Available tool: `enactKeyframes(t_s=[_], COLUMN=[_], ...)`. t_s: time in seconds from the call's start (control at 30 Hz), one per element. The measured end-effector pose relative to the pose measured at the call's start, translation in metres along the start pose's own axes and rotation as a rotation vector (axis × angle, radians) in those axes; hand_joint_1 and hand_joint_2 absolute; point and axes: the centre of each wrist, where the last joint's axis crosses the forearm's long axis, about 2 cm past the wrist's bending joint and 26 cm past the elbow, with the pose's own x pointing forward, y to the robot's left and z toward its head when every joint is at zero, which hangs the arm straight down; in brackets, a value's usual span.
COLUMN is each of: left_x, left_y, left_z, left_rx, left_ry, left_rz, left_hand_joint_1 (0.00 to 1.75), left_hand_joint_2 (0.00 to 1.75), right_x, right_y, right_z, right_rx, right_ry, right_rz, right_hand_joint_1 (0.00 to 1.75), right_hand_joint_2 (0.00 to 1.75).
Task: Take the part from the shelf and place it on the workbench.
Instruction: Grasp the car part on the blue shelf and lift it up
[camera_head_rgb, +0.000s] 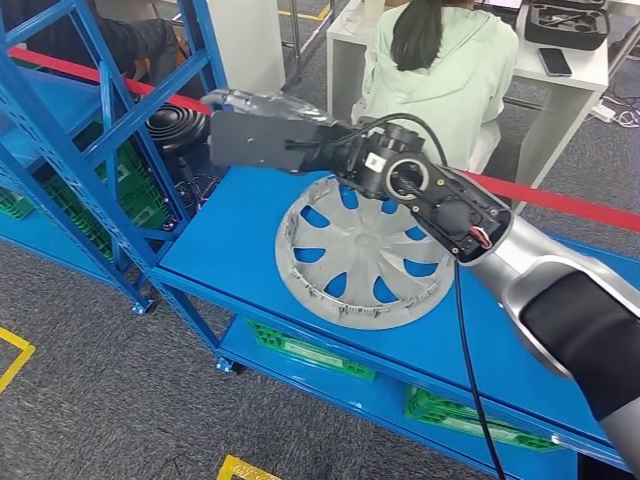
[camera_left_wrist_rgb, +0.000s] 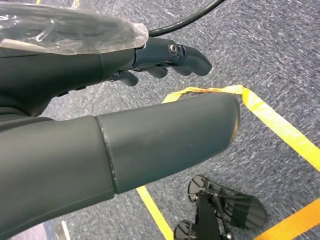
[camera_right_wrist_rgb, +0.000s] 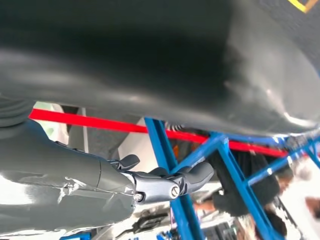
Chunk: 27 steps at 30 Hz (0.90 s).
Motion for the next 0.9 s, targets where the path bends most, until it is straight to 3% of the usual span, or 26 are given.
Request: enactKeyframes(t_s=[0.1,0.23,0.5,0.9], left_x=[-0.001,-0.003,-0.004,-0.006], left_y=[0.001,0.002,0.003,0.003], left_z=[0.0,0.0,0.0,0.0], left_rx=[0.004,0.009,0.01,0.006], left_ry=[0.005,0.013,0.019,0.02], left_rz=[0.02,0.031,0.049,0.056], left_hand_joint_1=[0.0,0.0,0.0,0.0], left_hand_joint_2=[0.0,0.0,0.0,0.0], right_x=[-0.007,-0.023,-0.062,-0.094], right_y=[0.012,0.035,0.062,0.065], right_z=[-0.005,-0.009,0.01,0.039], right_rx=[0.087,0.171,0.226,0.248], right_ry=[0.055,0.133,0.33,0.518], right_rz=[-0.003,-0.011,0.021,0.111], right_hand_joint_1=[0.0,0.0,0.0,0.0], right_hand_joint_2=[0.0,1.75,1.75,1.75])
